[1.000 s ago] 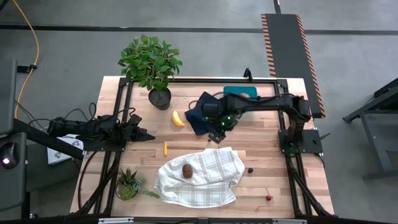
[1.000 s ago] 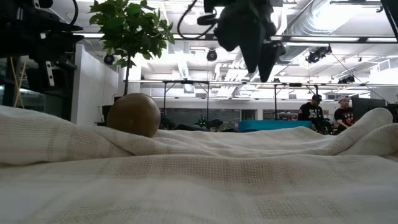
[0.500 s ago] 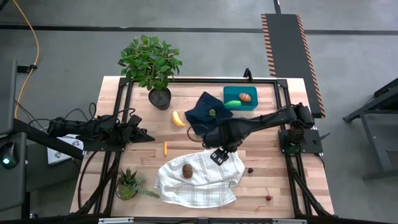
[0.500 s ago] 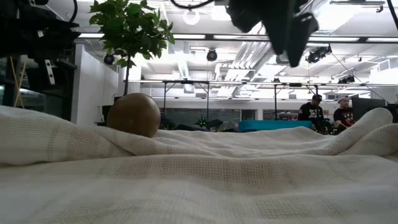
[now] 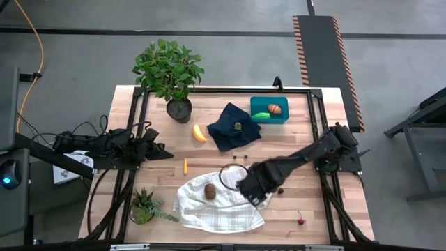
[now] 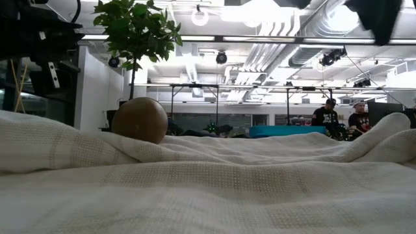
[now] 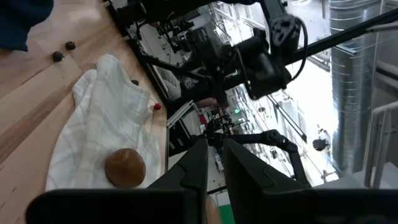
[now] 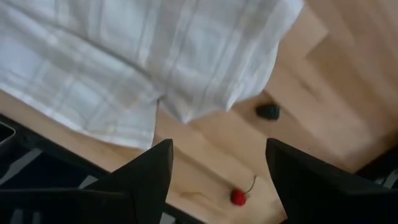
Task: Pick and placing Produce into tupperware
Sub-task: Put the blackberry into the blue bin
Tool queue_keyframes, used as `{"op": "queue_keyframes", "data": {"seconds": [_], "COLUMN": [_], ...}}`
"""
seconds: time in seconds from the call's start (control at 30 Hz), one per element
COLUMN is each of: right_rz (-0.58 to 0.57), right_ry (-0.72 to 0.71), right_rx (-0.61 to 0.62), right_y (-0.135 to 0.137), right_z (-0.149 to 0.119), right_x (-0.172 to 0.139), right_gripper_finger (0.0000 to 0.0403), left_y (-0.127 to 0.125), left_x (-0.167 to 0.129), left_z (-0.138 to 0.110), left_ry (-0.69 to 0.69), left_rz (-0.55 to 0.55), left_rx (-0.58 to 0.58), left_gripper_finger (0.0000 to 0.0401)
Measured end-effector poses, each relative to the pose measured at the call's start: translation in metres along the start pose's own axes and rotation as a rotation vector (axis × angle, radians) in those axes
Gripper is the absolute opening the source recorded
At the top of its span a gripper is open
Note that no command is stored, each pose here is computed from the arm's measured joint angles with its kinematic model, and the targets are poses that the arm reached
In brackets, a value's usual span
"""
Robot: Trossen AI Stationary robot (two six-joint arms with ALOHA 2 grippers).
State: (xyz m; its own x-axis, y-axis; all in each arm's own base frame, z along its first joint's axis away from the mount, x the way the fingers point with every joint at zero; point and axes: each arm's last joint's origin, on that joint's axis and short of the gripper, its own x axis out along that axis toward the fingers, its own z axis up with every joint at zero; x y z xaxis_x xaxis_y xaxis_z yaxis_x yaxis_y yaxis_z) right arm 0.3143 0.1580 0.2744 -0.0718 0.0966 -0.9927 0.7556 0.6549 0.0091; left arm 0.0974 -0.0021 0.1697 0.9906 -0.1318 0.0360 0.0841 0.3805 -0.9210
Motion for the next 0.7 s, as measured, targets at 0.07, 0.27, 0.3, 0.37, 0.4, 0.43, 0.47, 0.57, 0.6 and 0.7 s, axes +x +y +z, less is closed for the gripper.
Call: {"op": "queue_keyframes", "data": {"seconds": [0.07, 0.27, 0.3, 0.37, 0.4, 0.43, 0.47, 0.57, 0.6, 0.7], "right_rz": [-0.003, -0.004, 0.001, 0.010, 0.019, 0.028, 0.035, 0.054, 0.058, 0.080], "right_ry": [0.003, -0.004, -0.006, -0.009, -0.014, -0.024, -0.034, -0.054, -0.052, -0.055], "right_rx": [0.020, 0.092, 0.105, 0.133, 0.149, 0.164, 0.181, 0.230, 0.237, 0.249], "right_y": [0.003, 0.009, 0.010, 0.011, 0.011, 0.011, 0.011, 0.008, 0.006, -0.001], "right_z": [-0.011, -0.042, -0.047, -0.060, -0.066, -0.073, -0.079, -0.096, -0.100, -0.105], "right_x": [0.001, 0.005, 0.005, 0.005, 0.004, 0.004, 0.003, -0.001, -0.003, -0.013], "right_gripper_finger": [0.0248, 0.0248, 0.0248, 0.0248, 0.0248, 0.0248, 0.0248, 0.0248, 0.0248, 0.0248], "left_y": [0.000, 0.000, 0.000, 0.000, 0.000, 0.000, 0.000, 0.000, 0.000, 0.000], "left_x": [0.000, 0.000, 0.000, 0.000, 0.000, 0.000, 0.000, 0.000, 0.000, 0.000], "left_z": [0.000, 0.000, 0.000, 0.000, 0.000, 0.000, 0.000, 0.000, 0.000, 0.000], "left_ry": [0.000, 0.000, 0.000, 0.000, 0.000, 0.000, 0.000, 0.000, 0.000, -0.001], "left_rz": [0.000, 0.000, 0.000, 0.000, 0.000, 0.001, 0.001, 0.001, 0.001, 0.001], "left_rx": [0.000, 0.000, 0.000, -0.003, -0.004, -0.005, -0.006, -0.009, -0.009, -0.030], "left_gripper_finger": [0.0040, 0.0040, 0.0040, 0.0040, 0.0040, 0.0040, 0.0040, 0.0040, 0.0040, 0.0040]}}
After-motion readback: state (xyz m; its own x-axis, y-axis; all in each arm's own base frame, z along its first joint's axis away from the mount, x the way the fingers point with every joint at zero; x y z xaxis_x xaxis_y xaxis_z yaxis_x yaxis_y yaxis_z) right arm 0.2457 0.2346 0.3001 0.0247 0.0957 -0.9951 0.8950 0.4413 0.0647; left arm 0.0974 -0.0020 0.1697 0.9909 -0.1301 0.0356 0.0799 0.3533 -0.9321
